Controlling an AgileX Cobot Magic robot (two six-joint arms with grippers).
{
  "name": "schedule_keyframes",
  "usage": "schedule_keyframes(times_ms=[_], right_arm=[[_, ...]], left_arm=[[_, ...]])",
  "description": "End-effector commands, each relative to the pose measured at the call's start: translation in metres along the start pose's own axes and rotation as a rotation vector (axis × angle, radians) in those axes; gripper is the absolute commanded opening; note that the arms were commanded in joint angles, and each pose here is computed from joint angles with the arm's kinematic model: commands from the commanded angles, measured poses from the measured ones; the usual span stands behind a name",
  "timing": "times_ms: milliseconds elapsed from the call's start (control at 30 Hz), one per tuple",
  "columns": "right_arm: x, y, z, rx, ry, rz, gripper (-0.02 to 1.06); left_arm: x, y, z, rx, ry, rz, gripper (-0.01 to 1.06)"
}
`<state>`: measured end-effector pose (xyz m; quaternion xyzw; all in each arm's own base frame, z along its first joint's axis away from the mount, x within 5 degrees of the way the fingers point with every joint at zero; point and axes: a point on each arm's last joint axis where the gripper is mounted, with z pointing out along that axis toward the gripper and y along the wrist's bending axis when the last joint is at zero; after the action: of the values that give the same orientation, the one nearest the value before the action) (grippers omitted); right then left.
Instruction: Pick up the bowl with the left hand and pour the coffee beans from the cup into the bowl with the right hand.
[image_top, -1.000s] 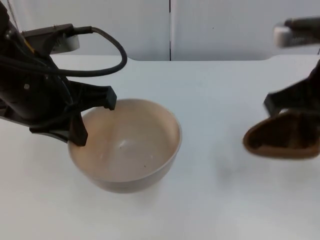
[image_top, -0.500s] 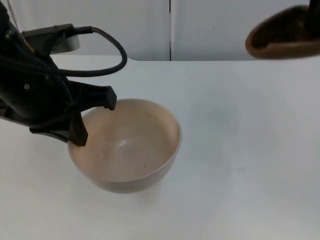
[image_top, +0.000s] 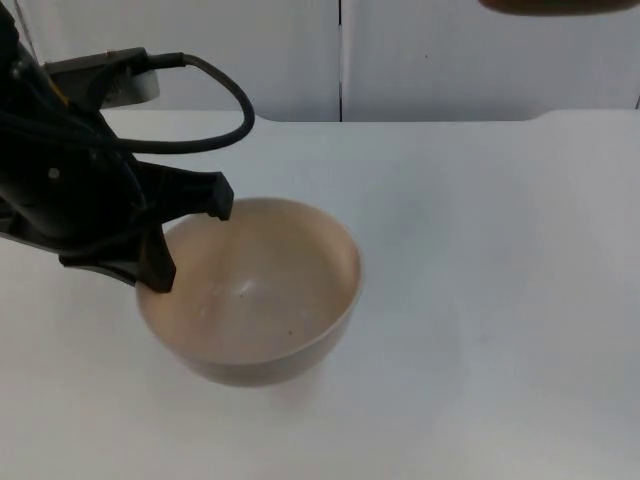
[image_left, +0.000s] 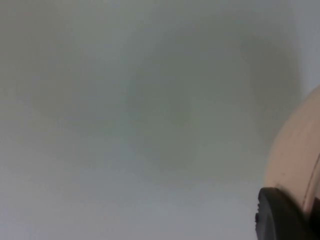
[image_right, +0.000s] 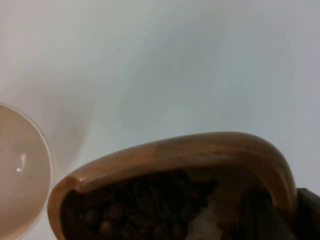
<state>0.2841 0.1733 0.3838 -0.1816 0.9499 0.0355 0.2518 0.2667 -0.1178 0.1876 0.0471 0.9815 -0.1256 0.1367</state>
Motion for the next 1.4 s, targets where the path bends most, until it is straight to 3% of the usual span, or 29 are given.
schedule_keyframes(times_ms=[0, 167, 567, 700, 900, 1067, 1367], right_arm=[[-0.001, 0.002, 0.003, -0.007, 0.007, -0.007, 0.0], [-0.001, 0.008, 0.016, -0.02, 0.042, -0.017, 0.0], [0.009, 0.073, 0.061, 0.021, 0.132, -0.261, 0.0], [0.014, 0.094, 0.061, 0.078, 0.105, -0.375, 0.0], [0.018, 0.11, 0.054, 0.153, 0.048, -0.482, 0.0], [0.018, 0.125, 0.044, 0.278, -0.046, -0.62, 0.0], [0.02, 0.139, 0.034, 0.357, -0.124, -0.716, 0.0]], left_arm=[[0.001, -0.005, -0.003, 0.017, -0.014, -0.001, 0.0], [0.006, -0.019, -0.001, 0.029, -0.008, 0.05, 0.0], [0.009, -0.027, 0.0, 0.036, -0.005, 0.084, 0.0], [0.009, -0.027, 0.0, 0.036, -0.007, 0.084, 0.0], [0.009, -0.027, 0.0, 0.037, -0.012, 0.084, 0.0], [0.009, -0.027, 0.0, 0.038, -0.013, 0.082, 0.0], [0.009, -0.027, 0.0, 0.039, -0.016, 0.082, 0.0]])
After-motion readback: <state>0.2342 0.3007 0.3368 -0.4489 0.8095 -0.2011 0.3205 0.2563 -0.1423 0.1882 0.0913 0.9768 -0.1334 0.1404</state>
